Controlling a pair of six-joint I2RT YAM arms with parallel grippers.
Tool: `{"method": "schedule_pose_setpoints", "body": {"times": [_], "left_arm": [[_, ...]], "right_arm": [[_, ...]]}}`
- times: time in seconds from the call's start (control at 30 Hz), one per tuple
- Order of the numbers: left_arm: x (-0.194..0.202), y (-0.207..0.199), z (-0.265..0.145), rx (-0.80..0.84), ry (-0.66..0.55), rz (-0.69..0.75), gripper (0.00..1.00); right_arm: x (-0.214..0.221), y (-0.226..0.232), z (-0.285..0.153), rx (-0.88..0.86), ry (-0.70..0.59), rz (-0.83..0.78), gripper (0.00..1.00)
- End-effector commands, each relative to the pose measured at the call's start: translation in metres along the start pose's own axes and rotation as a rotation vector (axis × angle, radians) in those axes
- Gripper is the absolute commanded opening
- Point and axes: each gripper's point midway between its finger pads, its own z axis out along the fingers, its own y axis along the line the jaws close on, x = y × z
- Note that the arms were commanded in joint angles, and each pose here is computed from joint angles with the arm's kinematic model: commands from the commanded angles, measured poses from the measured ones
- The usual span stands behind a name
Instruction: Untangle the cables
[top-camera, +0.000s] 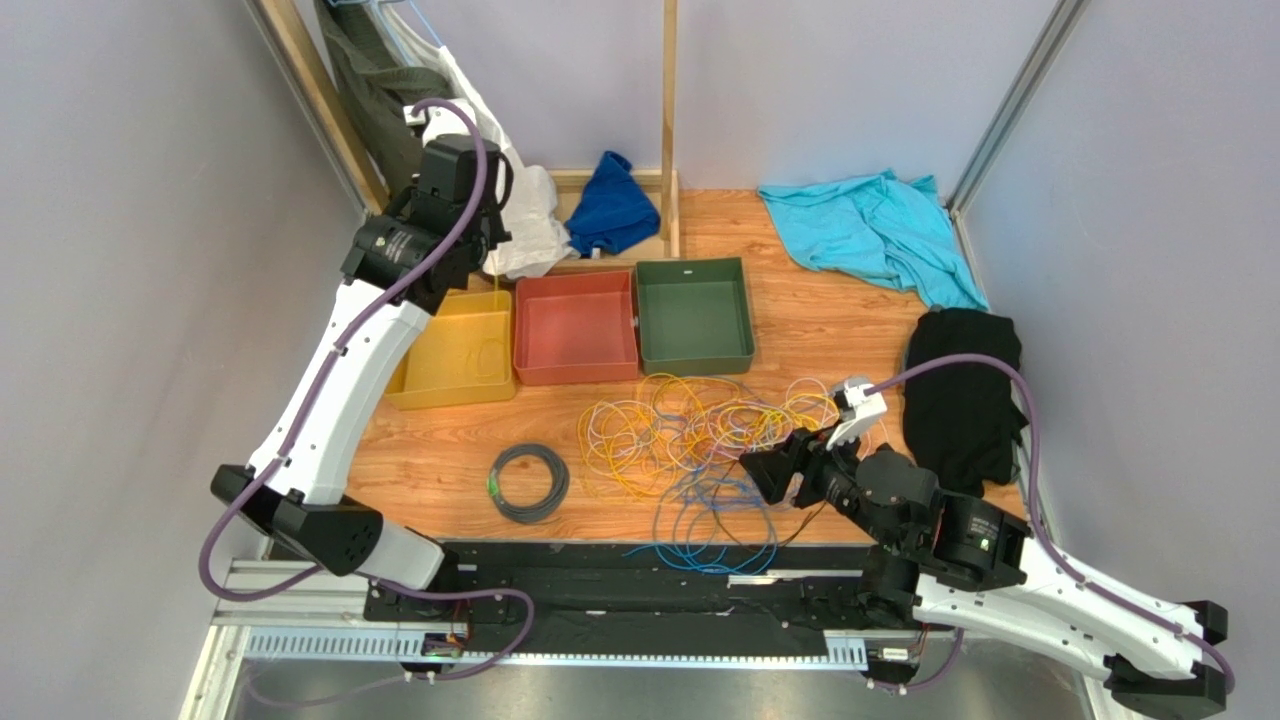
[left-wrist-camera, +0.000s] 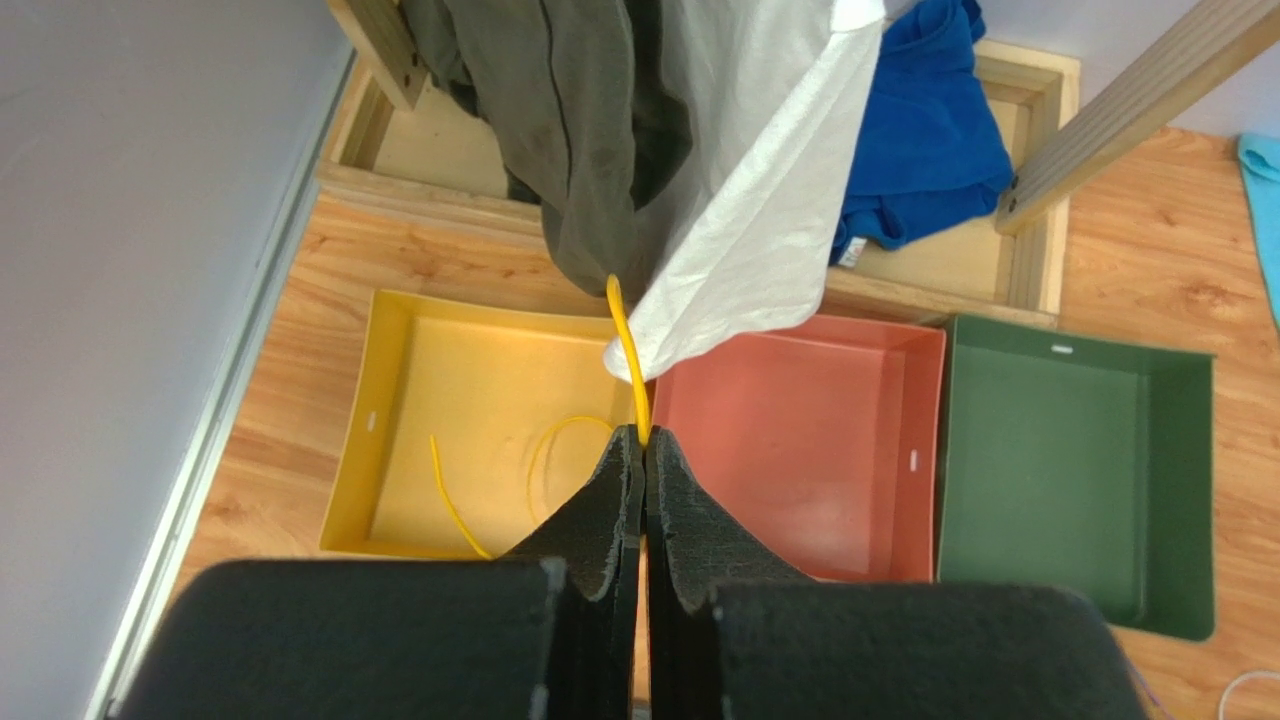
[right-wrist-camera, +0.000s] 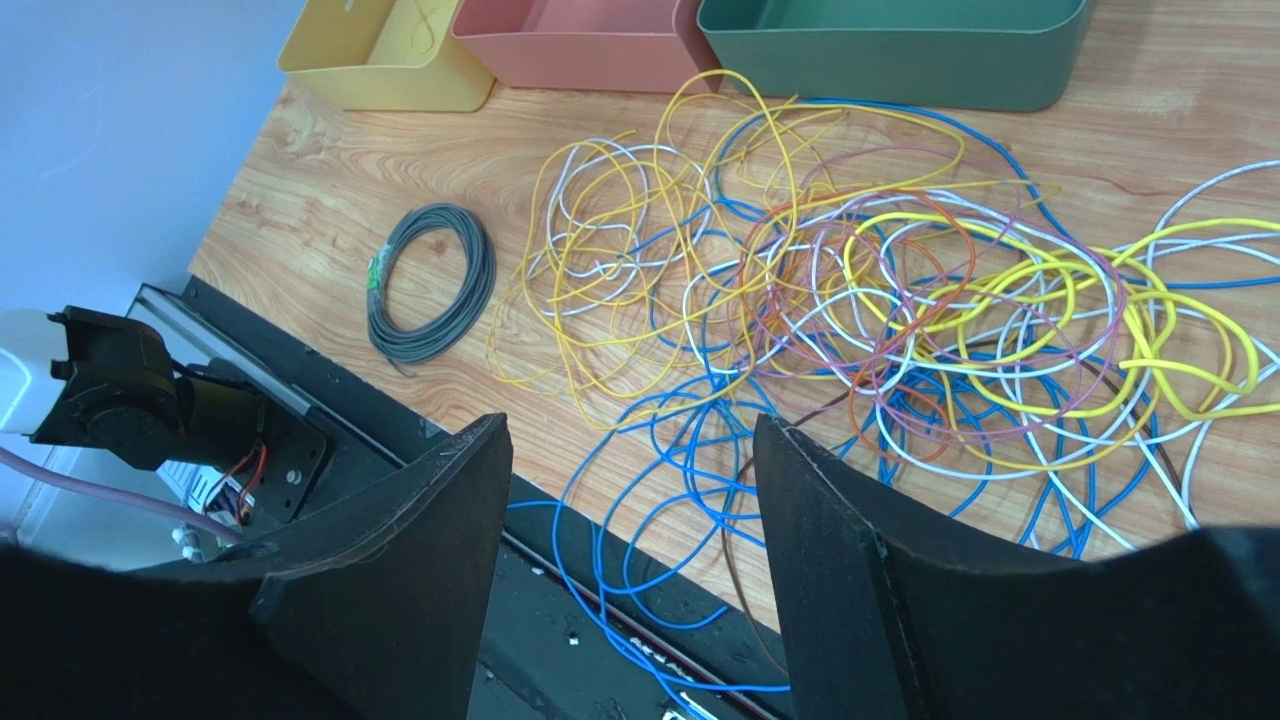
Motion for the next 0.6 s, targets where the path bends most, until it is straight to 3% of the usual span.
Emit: {"method": "schedule_pose_setpoints", "body": {"times": [0.0, 0.3, 0.57], "left_arm": [[0.008, 0.001, 0.023, -0.038, -0.001, -0.043, 0.00], [0.073, 0.057, 0.073, -0.180, 0.136, -0.106, 0.00], [0.153, 0.066, 0.115, -0.173, 0.327, -0.153, 0.00]], "right_arm": [[0.003, 0.004, 0.001, -0.026, 0.001, 0.007, 0.64], [0.009, -0.005, -0.003, -0.013, 0.003, 0.018, 0.64], [0.010, -0.006, -0.004, -0.006, 0.009, 0.014, 0.64]]}}
